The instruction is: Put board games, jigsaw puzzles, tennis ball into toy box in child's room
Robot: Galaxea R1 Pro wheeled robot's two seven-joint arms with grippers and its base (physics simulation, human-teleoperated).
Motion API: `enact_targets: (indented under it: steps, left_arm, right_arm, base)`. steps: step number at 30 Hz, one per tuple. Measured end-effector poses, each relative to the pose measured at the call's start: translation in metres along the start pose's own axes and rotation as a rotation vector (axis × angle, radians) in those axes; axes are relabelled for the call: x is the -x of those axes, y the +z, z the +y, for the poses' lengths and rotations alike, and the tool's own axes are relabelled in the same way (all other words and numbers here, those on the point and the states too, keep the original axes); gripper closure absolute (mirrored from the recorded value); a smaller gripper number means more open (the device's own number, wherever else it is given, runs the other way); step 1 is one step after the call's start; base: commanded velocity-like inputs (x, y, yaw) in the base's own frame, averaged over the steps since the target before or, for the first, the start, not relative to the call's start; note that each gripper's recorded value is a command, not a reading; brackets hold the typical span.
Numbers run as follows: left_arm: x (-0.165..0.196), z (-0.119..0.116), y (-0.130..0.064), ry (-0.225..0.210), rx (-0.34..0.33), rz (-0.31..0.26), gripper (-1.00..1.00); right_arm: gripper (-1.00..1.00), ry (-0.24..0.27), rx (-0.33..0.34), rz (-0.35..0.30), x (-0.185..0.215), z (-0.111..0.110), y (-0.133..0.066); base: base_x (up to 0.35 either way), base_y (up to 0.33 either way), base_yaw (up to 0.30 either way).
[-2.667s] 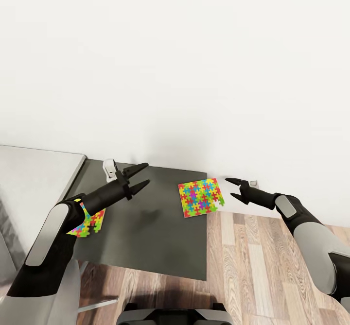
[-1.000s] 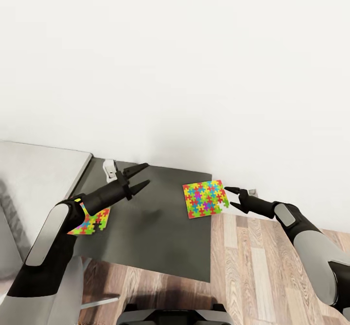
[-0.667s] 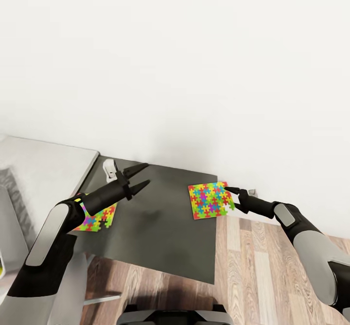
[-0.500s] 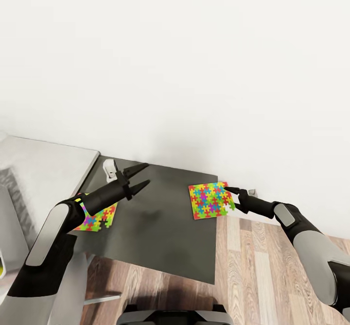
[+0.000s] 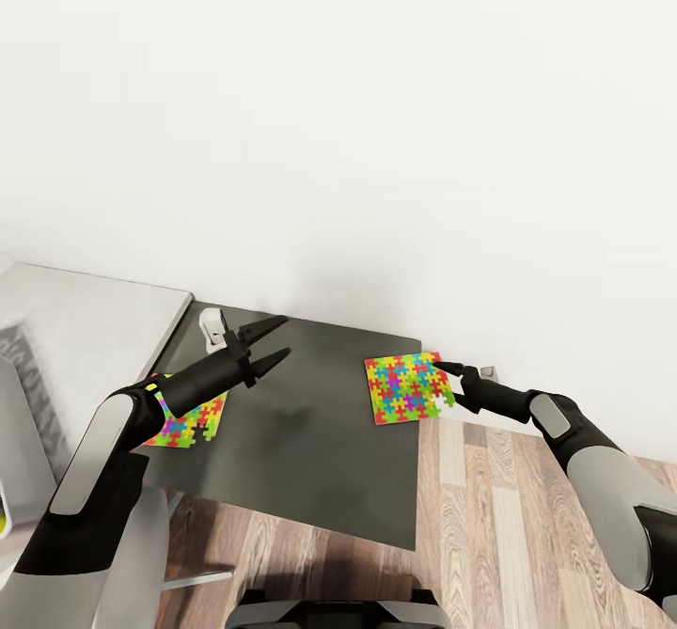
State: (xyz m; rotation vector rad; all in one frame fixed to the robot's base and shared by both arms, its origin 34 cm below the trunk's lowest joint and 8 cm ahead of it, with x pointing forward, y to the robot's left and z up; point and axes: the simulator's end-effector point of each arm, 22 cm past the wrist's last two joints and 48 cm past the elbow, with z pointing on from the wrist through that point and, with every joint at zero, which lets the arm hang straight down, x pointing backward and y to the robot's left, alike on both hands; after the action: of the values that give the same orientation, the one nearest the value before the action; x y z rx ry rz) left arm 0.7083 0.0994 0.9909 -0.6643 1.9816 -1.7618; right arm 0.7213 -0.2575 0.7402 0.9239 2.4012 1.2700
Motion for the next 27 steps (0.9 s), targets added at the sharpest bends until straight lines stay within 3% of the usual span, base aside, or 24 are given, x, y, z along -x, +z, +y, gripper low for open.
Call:
enact_targets:
  steps: [21, 27]
  left_arm:
    - [-0.0003, 0.0000, 0.0002, -0.001, 0.000, 0.000, -1.00]
    - [-0.0002, 0.0000, 0.0003, -0.001, 0.000, 0.000, -1.00]
  right_arm:
    - [-1.00, 0.001, -0.002, 0.001, -0.0008, -0.0012, -0.0001]
    - [-1.00, 0.002, -0.004, 0.002, -0.0017, -0.0024, -0.0003]
  base:
    - [0.000, 0.000, 0.003]
    - [0.000, 0.000, 0.121]
